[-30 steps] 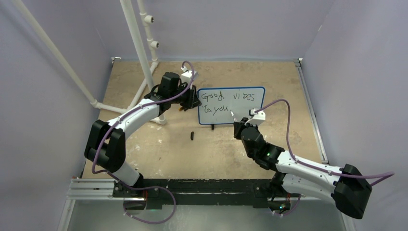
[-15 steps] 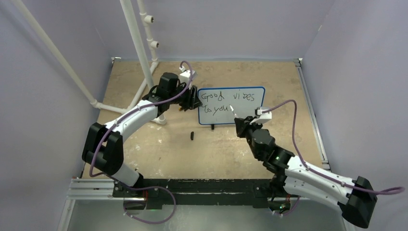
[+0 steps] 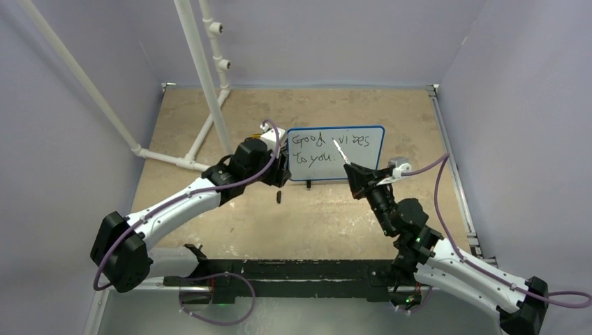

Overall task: Write a sentence on the whiteboard
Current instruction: Write a sentence on the whiteboard, then close the whiteboard marker at the center of the board.

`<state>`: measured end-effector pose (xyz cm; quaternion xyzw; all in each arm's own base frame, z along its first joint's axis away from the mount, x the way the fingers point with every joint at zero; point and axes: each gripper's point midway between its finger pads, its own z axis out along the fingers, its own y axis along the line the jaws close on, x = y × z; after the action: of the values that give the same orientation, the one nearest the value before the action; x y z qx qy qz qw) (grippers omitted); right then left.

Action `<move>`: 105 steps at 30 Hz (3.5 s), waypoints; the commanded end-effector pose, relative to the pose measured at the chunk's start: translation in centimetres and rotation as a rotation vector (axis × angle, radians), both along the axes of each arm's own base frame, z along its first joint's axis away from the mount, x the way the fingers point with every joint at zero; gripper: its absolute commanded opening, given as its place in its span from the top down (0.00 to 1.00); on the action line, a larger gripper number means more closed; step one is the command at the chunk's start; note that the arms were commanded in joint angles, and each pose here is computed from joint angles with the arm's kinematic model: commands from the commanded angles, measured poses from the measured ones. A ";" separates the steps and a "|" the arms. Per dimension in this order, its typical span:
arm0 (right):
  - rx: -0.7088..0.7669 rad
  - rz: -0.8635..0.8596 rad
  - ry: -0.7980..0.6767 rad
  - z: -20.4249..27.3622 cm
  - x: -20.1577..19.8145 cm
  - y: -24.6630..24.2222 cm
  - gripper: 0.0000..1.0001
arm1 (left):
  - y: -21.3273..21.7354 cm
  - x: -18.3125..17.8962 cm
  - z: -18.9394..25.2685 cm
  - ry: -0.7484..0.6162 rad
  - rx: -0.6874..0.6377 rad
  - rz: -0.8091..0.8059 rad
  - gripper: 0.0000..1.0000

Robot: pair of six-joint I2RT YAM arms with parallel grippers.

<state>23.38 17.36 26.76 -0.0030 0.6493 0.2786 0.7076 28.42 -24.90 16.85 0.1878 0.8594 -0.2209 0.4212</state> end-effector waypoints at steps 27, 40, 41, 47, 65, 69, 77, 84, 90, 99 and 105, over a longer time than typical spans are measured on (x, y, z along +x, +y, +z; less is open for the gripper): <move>0.077 0.041 -0.147 2.3 -1.1 -0.3 1.00 | 1.0 -1.1 -14.3 0.288 0.256 0.312 0.69; 0.079 0.058 -0.168 2.6 -1.2 0.0 1.00 | 1.4 -0.7 -11.6 0.196 0.047 0.423 1.00; 0.083 0.056 -0.163 2.5 -1.1 0.1 1.00 | 1.3 -0.5 -10.4 0.172 -0.006 0.431 1.00; 0.111 0.099 -0.141 2.6 -1.1 1.3 1.00 | 0.1 0.2 -0.5 0.031 -0.312 0.417 1.00; 0.198 0.324 -0.123 1.9 -3.0 5.3 1.00 | -2.0 2.1 16.5 -0.071 -1.049 0.318 1.00; 0.194 0.327 -0.114 1.7 -2.8 5.9 1.00 | -2.2 1.9 16.6 -0.045 -1.100 0.300 1.00; 0.174 0.335 -0.110 1.5 -2.4 6.8 1.00 | -2.6 1.7 16.1 -0.021 -1.116 0.285 1.00; 0.174 0.325 -0.121 1.8 -2.3 6.7 1.00 | -3.0 1.8 15.4 0.001 -1.116 0.280 1.00; 0.173 0.327 -0.127 2.0 -2.4 6.7 1.00 | -3.3 1.9 15.0 0.013 -1.117 0.280 1.00; 0.178 0.307 -0.130 1.9 -2.3 6.3 1.00 | -3.4 2.0 14.3 0.028 -1.110 0.287 1.00; 0.178 0.301 -0.131 1.9 -2.2 6.2 1.00 | -3.7 2.0 14.0 0.044 -1.115 0.280 1.00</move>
<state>21.28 23.94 26.15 -0.0666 0.5966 0.4278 0.6757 30.50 -28.43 30.48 -0.1827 0.6503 -0.5702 0.4676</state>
